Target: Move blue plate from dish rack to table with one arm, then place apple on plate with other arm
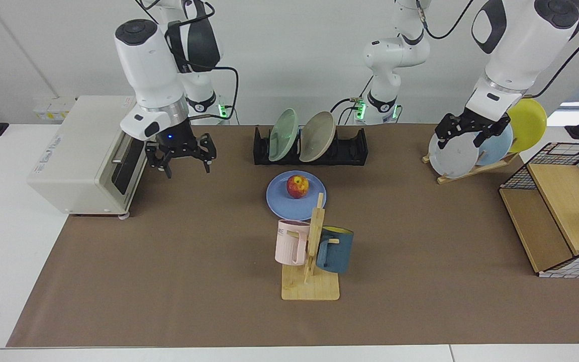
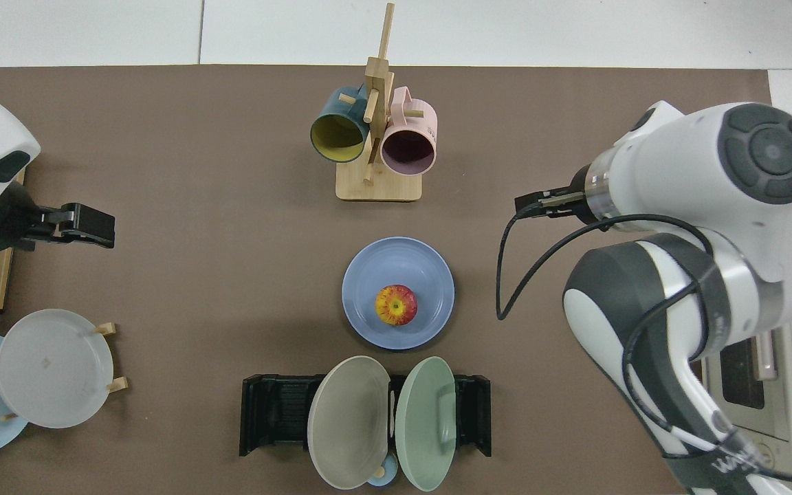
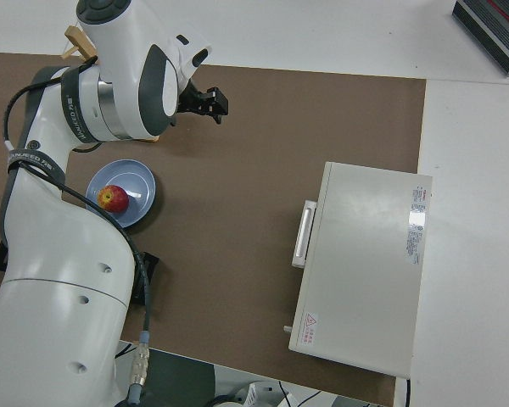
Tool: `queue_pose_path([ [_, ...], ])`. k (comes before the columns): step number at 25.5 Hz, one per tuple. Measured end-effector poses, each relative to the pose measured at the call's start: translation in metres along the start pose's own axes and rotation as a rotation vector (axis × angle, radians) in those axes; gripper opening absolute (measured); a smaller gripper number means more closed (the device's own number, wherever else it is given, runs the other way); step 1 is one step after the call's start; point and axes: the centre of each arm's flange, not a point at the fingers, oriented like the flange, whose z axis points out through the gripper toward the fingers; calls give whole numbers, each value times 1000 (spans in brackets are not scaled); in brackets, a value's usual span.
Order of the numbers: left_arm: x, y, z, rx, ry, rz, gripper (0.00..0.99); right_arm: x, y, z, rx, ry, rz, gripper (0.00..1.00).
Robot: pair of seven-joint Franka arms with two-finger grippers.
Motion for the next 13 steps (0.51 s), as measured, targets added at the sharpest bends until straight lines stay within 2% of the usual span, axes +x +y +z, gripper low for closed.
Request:
queue_pose_path([
  [5, 3, 7, -3, -52, 25, 2, 991, -9, 34, -12, -5, -45, 14, 1000],
  [13, 3, 10, -3, -73, 30, 2, 991, -8, 51, -45, -9, -40, 39, 1000],
])
